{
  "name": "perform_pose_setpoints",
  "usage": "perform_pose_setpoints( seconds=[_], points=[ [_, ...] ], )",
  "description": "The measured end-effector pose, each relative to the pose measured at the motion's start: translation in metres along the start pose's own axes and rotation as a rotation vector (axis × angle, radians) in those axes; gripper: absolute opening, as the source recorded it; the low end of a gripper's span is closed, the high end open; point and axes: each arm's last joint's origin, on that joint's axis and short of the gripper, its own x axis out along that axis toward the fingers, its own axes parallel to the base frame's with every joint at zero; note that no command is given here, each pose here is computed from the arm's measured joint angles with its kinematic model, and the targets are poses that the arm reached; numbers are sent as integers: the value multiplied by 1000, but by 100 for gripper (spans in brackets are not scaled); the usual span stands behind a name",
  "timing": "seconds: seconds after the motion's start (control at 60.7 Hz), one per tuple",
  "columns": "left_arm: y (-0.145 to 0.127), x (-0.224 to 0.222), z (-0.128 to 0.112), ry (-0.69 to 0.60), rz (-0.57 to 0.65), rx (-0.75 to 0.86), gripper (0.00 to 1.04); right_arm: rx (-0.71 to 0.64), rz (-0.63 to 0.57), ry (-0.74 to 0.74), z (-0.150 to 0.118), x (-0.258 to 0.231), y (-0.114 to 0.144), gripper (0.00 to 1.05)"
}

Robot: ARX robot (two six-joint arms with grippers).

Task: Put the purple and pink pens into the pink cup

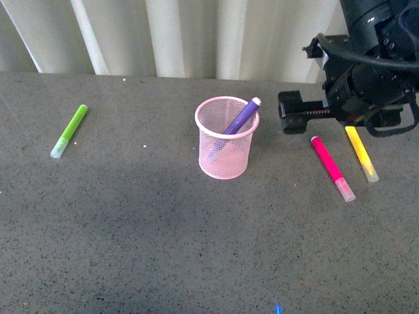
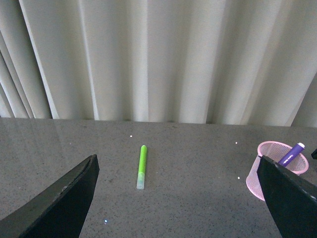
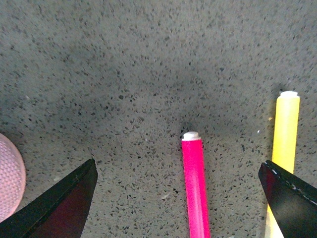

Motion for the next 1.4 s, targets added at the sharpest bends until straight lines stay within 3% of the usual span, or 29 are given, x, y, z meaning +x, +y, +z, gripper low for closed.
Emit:
perform_pose_setpoints(
  seconds=[0.675,1.252,1.4],
  points=[
    [0,0,0,0,0,0,98,66,1,22,-35,31,-19,97],
    [0,0,0,0,0,0,98,79,-4,11,-40,34,-27,14],
    [0,0,0,0,0,0,98,86,-3,5,-40,34,-29,11]
  ],
)
